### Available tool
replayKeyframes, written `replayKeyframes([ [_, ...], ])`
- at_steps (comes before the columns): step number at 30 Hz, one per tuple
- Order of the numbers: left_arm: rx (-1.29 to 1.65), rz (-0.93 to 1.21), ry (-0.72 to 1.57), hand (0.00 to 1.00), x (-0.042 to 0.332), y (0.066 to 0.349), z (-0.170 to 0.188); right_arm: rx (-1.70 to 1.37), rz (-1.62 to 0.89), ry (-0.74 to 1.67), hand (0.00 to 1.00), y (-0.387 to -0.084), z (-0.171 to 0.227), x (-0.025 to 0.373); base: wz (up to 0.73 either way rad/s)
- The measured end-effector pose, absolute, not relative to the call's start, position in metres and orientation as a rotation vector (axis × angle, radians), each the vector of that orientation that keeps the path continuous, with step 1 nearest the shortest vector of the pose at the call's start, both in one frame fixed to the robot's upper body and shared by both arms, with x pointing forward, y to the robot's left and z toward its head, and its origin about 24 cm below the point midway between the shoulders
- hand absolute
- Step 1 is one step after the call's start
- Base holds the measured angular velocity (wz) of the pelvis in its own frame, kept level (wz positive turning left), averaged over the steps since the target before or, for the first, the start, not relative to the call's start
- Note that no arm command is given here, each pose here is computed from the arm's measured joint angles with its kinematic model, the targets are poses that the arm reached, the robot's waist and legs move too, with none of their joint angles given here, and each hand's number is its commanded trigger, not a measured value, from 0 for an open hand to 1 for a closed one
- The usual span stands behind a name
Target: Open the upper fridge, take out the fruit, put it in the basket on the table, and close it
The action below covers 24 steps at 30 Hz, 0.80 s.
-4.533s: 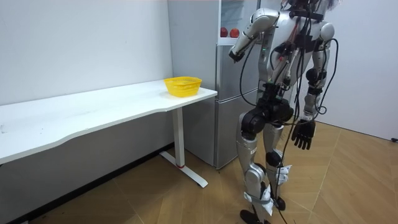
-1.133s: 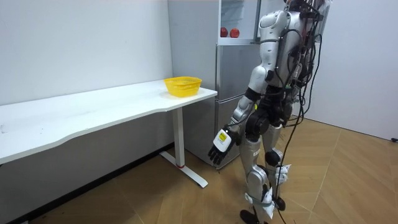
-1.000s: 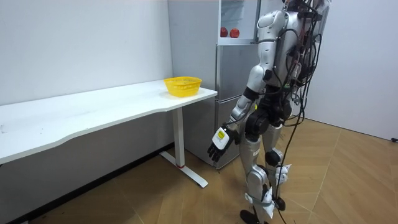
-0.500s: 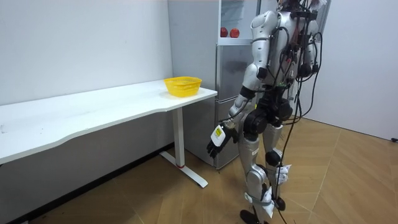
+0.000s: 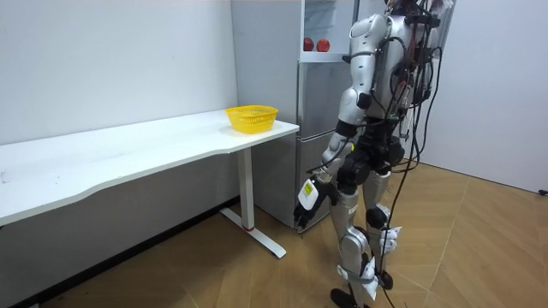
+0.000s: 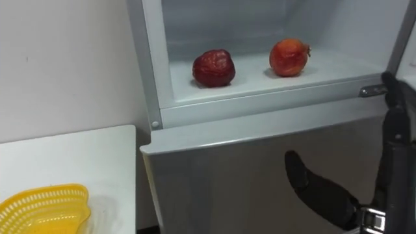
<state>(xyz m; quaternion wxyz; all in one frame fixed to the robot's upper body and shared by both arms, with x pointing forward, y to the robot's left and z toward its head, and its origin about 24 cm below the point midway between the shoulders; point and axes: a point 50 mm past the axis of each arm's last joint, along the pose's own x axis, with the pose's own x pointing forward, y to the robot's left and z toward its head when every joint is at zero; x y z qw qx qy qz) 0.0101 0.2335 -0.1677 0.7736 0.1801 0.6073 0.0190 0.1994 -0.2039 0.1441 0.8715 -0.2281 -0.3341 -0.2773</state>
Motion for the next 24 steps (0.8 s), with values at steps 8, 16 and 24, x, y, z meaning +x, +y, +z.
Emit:
replayKeyframes([
  [8, 0.414, 0.007, 1.342, 0.0, 0.008, 0.244, -0.166, -0.46, -0.6, -0.814, 0.0, -0.203, 0.163, 0.206, 0.07],
  [16, 0.48, -0.044, 1.367, 0.0, 0.012, 0.245, -0.166, -0.453, -0.578, -0.878, 0.0, -0.199, 0.177, 0.216, 0.11],
  [24, 0.526, -0.13, 1.379, 0.0, 0.02, 0.241, -0.167, -0.479, -0.572, -0.856, 0.0, -0.202, 0.175, 0.233, 0.11],
])
